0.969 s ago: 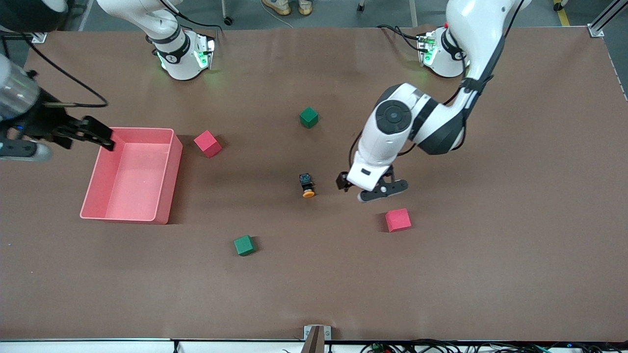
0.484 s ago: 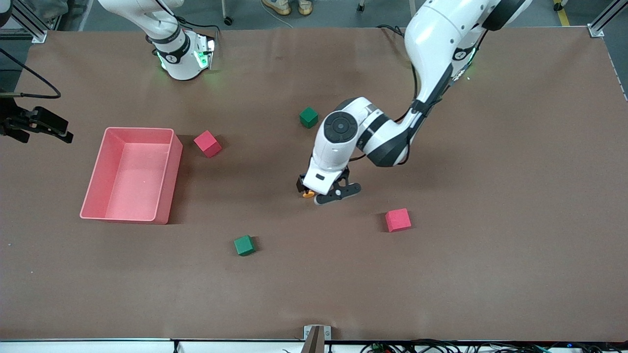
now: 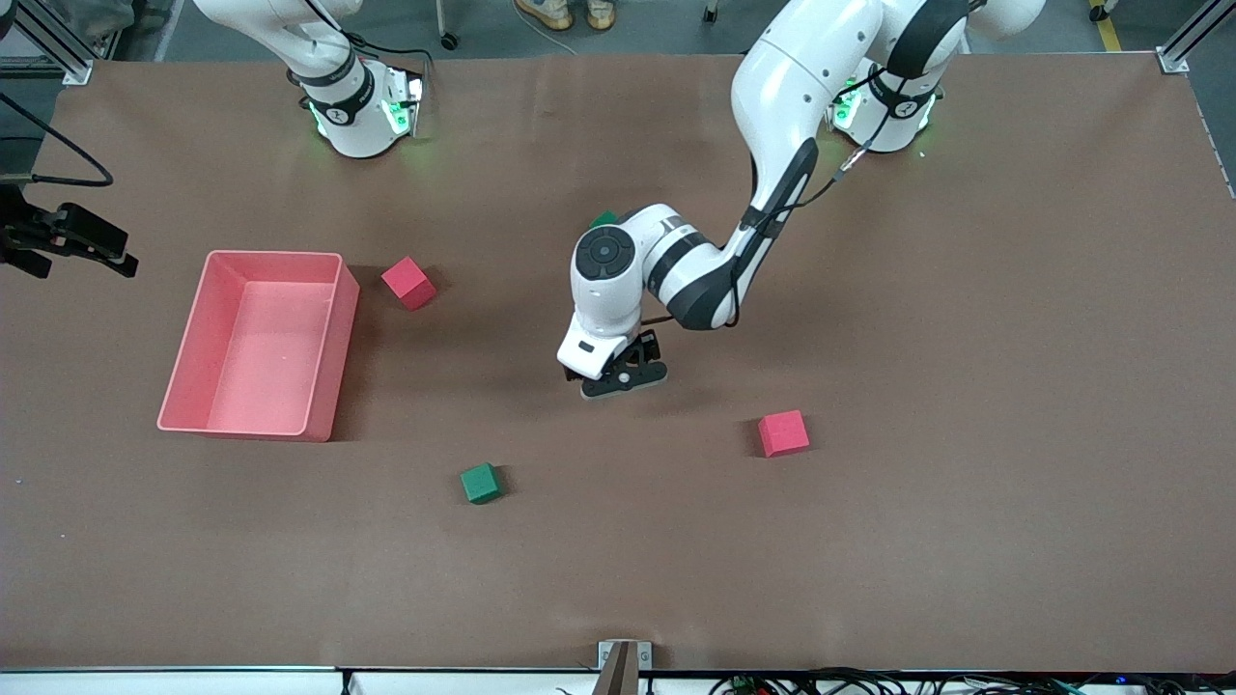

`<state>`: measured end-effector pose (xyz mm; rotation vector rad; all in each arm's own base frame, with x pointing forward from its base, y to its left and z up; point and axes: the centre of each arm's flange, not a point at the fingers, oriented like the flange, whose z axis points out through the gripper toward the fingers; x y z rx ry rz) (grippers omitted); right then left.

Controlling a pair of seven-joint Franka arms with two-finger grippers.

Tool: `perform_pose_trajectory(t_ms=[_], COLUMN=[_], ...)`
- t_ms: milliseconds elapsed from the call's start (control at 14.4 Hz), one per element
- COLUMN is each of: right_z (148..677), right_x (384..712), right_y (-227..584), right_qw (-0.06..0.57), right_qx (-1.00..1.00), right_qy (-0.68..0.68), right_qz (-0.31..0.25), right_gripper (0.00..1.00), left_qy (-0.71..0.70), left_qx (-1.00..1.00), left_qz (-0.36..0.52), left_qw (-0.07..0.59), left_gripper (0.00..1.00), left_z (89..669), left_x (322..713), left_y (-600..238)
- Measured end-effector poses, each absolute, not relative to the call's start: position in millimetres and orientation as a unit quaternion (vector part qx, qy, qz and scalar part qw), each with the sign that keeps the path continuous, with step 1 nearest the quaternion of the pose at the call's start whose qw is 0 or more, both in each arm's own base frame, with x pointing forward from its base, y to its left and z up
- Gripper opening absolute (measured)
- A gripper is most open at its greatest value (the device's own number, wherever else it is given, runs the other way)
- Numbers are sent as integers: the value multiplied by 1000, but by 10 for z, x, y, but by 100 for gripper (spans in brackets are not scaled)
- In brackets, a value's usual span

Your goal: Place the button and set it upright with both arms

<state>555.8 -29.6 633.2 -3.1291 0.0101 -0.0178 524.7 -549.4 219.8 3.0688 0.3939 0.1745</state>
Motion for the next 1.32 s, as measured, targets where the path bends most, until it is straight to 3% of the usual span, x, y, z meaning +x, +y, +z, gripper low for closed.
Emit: perform_pose_trajectory(t_ms=[831,1315], right_z=[6335,6188], right_x=[5412,5418], right_y=[-288,-300], right_qw=[10,10], right_qx=[-1000,-1000], right_qy=[1,2], right_qz=[-7,-2], right_gripper=[100,100], left_qy=[119,125], left_qx=[991,991], left_qz=[51,37], left_qw=[25,25], left_gripper=[98,84], left_z=[1902,1774], left_x=[5125,5082], left_y=[-5598,-5606])
